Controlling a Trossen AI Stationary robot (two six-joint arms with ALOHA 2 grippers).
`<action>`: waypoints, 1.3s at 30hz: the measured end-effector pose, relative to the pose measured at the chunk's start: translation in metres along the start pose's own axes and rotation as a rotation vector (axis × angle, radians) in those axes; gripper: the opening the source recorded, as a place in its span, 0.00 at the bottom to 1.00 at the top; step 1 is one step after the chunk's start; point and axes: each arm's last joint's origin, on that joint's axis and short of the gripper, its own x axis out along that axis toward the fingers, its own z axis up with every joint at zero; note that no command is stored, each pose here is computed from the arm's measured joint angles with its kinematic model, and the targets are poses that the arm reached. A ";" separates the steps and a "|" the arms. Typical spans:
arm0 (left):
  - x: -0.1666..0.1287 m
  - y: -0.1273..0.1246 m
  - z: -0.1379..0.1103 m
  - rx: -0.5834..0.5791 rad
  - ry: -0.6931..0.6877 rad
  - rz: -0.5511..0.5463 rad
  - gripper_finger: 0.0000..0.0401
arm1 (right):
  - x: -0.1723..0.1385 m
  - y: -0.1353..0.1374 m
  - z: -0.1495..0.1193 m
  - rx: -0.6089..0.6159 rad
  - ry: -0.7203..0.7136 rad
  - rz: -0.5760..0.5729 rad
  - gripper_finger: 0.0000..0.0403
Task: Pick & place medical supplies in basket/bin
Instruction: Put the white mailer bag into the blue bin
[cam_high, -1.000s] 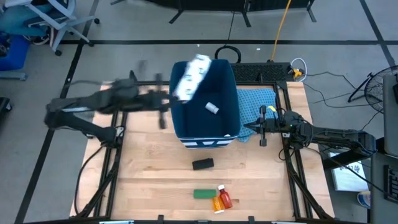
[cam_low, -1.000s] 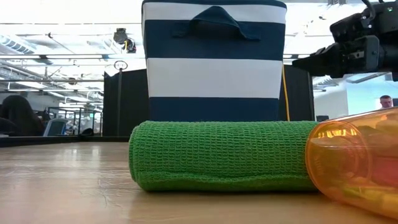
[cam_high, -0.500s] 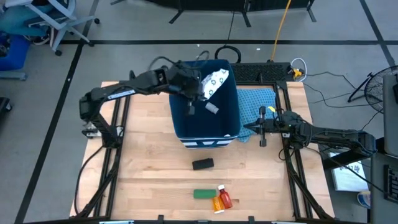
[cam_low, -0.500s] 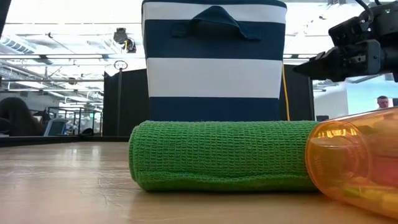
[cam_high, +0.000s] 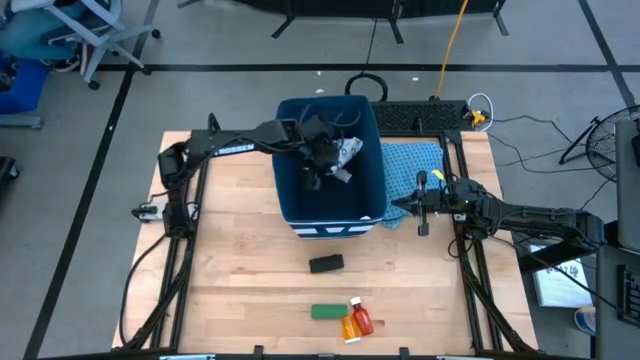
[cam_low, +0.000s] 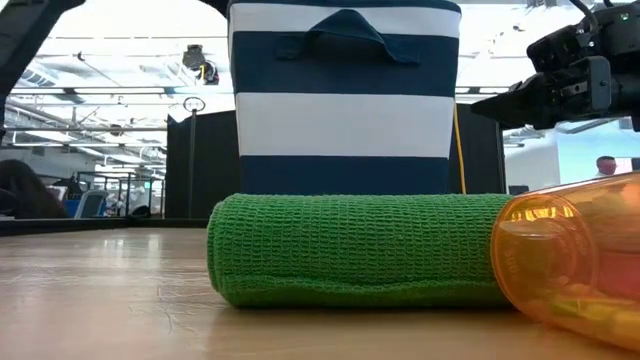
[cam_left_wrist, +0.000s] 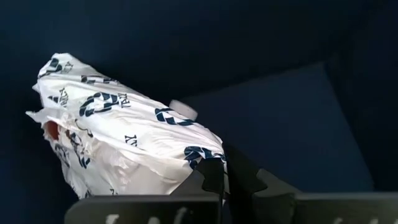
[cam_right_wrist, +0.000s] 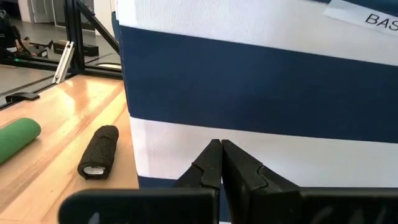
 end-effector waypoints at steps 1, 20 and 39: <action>0.005 0.001 -0.002 -0.010 0.013 -0.004 0.00 | 0.000 0.000 0.000 0.001 0.002 0.000 0.00; 0.084 0.010 -0.035 -0.102 0.157 -0.134 0.00 | 0.000 0.000 0.000 0.015 0.003 0.000 0.00; 0.042 0.006 -0.011 -0.066 0.100 0.071 0.41 | 0.000 0.000 0.000 0.004 -0.004 0.000 0.00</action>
